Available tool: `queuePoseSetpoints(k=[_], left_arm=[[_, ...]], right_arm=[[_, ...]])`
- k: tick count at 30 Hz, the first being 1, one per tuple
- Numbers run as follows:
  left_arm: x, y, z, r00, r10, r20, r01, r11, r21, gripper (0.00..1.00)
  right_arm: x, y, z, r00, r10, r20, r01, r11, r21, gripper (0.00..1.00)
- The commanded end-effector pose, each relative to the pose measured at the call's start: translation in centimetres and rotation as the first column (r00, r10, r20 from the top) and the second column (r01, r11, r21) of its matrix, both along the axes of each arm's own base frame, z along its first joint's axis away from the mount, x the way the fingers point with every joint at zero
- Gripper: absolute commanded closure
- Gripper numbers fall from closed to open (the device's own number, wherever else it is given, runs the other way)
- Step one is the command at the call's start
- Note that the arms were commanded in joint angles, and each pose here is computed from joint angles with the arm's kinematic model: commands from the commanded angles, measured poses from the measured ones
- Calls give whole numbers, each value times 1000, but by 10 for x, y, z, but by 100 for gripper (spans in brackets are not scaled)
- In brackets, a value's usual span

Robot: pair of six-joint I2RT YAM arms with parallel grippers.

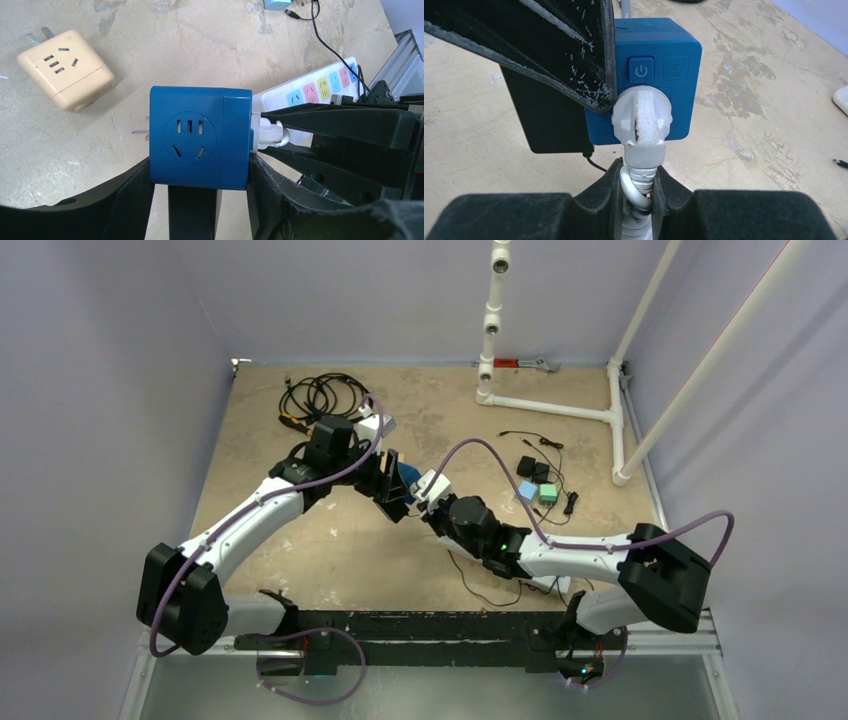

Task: Pull the plug off the socket
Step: Remove the plug from the socket.

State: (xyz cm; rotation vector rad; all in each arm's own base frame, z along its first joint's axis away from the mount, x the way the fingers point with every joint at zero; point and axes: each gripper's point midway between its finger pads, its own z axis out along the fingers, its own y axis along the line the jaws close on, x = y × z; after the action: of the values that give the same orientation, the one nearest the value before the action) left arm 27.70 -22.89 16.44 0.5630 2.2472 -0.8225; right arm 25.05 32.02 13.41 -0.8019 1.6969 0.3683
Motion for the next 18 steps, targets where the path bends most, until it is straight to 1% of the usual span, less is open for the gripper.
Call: queuePoseSetpoints(k=[1,3,9,13,18], left_arm=[[48,38,8,970,197,144,-210,975,75,100],[48,39,8,969,199,148,-213,974,80,100],[48,43,9,965,193,179,-214,971,108,100],[46,41,14,965,175,197,-197,976,96,100],[42,34,17,969,143,203,-162,984,77,100]], right_arm=[[1,24,73,992,3,126,-26,983,184,100],[-4,27,76,993,31,116,-55,976,211,100],[-4,21,83,993,44,109,-71,964,258,100],[1,16,86,994,66,91,-90,953,289,100],[9,5,91,994,100,53,-112,924,365,100]])
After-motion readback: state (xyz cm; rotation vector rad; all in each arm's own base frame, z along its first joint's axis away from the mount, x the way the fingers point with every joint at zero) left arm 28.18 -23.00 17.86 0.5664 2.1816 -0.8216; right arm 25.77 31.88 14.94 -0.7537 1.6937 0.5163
